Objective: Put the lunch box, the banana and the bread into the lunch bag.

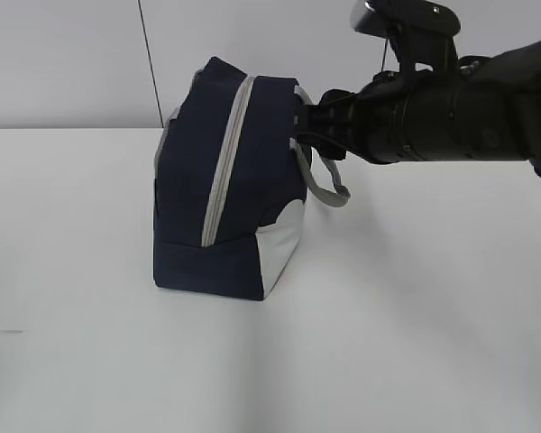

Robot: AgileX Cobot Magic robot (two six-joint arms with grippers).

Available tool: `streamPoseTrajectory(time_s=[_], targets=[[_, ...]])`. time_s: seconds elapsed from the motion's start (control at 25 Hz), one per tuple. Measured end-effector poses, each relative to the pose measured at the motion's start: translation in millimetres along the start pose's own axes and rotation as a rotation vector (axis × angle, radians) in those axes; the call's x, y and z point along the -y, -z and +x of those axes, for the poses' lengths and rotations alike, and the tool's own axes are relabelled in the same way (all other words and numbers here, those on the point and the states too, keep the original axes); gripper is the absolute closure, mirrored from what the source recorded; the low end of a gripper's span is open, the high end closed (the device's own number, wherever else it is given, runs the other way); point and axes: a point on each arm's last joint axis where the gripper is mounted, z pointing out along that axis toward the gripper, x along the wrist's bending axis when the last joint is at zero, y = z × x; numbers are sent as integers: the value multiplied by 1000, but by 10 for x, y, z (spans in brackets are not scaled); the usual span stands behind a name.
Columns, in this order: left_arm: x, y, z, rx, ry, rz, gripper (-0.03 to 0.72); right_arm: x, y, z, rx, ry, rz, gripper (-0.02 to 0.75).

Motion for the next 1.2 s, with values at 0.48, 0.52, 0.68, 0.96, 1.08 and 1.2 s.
streamPoseTrajectory(time_s=[0.48, 0.52, 0.68, 0.96, 1.08, 1.2], targets=[[0, 0, -1, 2, 1, 0, 274, 232, 15, -201, 196, 306, 196, 353], [0, 0, -1, 2, 1, 0, 274, 290, 32, -228, 213, 342, 268, 353], [0, 0, -1, 2, 1, 0, 289, 393, 214, -194, 148, 451, 468, 353], [0, 0, -1, 2, 1, 0, 294, 408, 872, -81, 17, 509, 459, 353], [0, 0, -1, 2, 1, 0, 294, 600, 1099, -152, 13, 509, 475, 353], [0, 0, -1, 2, 1, 0, 294, 748, 1334, -212, 13, 507, 476, 353]])
